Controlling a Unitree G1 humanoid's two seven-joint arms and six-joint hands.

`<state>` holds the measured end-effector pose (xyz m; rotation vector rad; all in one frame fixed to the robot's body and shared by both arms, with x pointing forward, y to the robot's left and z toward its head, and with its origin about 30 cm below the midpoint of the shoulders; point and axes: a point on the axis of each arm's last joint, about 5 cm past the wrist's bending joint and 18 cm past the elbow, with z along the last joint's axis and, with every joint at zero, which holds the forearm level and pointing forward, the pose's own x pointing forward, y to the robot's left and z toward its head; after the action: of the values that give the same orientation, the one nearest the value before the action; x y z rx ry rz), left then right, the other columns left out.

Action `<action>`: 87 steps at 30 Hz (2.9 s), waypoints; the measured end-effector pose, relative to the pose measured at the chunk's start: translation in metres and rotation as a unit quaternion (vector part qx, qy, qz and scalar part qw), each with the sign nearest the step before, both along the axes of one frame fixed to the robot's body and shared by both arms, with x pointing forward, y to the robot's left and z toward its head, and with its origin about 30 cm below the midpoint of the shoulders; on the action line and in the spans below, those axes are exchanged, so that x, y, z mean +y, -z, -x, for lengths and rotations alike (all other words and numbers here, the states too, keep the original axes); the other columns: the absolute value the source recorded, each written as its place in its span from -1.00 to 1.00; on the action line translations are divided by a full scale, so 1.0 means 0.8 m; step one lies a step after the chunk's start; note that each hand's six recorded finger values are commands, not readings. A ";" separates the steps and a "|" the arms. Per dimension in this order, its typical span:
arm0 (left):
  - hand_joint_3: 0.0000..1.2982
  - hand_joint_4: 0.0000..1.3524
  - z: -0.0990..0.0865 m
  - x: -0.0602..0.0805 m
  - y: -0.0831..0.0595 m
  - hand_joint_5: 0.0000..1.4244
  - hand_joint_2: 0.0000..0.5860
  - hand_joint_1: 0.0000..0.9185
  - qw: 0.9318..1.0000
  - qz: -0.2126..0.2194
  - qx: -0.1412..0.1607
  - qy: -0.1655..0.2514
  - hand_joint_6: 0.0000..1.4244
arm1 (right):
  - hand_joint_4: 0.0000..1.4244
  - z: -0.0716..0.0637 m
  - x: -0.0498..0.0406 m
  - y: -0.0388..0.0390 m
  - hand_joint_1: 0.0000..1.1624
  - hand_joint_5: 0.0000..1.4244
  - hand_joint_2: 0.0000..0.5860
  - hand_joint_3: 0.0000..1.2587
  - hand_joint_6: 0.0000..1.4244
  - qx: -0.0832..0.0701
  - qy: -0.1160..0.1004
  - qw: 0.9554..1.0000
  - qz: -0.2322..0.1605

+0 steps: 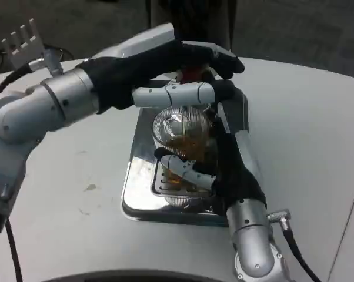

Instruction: Grasp the cup under the faucet to collect the drink, then remove the cup.

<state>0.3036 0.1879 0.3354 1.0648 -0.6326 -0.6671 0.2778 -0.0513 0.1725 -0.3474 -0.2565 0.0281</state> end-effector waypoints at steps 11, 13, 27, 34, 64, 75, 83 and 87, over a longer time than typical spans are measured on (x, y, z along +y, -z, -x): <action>-0.56 -0.61 -0.001 0.002 -0.001 -0.53 -0.48 -1.00 1.000 -0.002 0.000 -0.002 -0.42 | -0.89 0.000 0.006 0.0060 0.32 -0.81 -0.33 -0.99 -0.77 0.002 0.005 1.000 0.005; -0.56 -0.61 0.000 0.003 -0.001 -0.53 -0.48 -1.00 1.000 -0.003 -0.001 -0.003 -0.42 | -0.88 0.000 0.008 0.0072 0.31 -0.80 -0.32 -0.98 -0.77 0.001 0.007 1.000 0.005; -0.56 -0.61 0.002 0.010 -0.005 -0.53 -0.48 -1.00 1.000 -0.011 -0.003 -0.009 -0.42 | -0.78 0.003 0.019 0.0128 0.26 -0.73 -0.30 -0.79 -0.75 -0.007 0.006 1.000 -0.005; -0.56 -0.60 0.002 0.010 -0.005 -0.53 -0.48 -1.00 1.000 -0.010 -0.003 -0.009 -0.42 | -0.78 0.002 0.022 0.0157 0.26 -0.73 -0.30 -0.78 -0.75 -0.010 0.006 1.000 -0.004; -0.56 -0.60 0.005 0.008 -0.008 -0.52 -0.47 -1.00 1.000 -0.011 -0.007 -0.008 -0.42 | -0.65 -0.002 0.031 0.0176 0.27 -0.56 -0.28 -0.68 -0.63 -0.018 0.047 0.999 0.006; -0.57 -0.60 0.007 0.010 -0.008 -0.53 -0.52 -1.00 1.000 -0.010 -0.010 -0.010 -0.45 | -0.53 0.000 0.035 0.0234 0.30 -0.43 -0.29 -0.53 -0.48 -0.031 0.069 0.997 0.004; -0.59 -0.60 0.010 0.013 -0.009 -0.53 -0.54 -1.00 1.000 -0.011 -0.013 -0.013 -0.46 | -0.42 0.000 0.037 0.0285 0.26 -0.32 -0.20 -0.39 -0.36 -0.042 0.084 0.996 -0.003; -0.59 -0.60 0.012 0.023 -0.010 -0.53 -0.58 -1.00 0.999 -0.006 -0.013 -0.028 -0.46 | -0.39 0.000 0.037 0.0292 0.26 -0.30 -0.20 -0.37 -0.33 -0.044 0.088 0.995 -0.010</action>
<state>0.2941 0.2060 0.3431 1.1000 -0.6193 -0.6090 0.2775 -0.0219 0.1491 -0.3504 -0.3118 -0.1643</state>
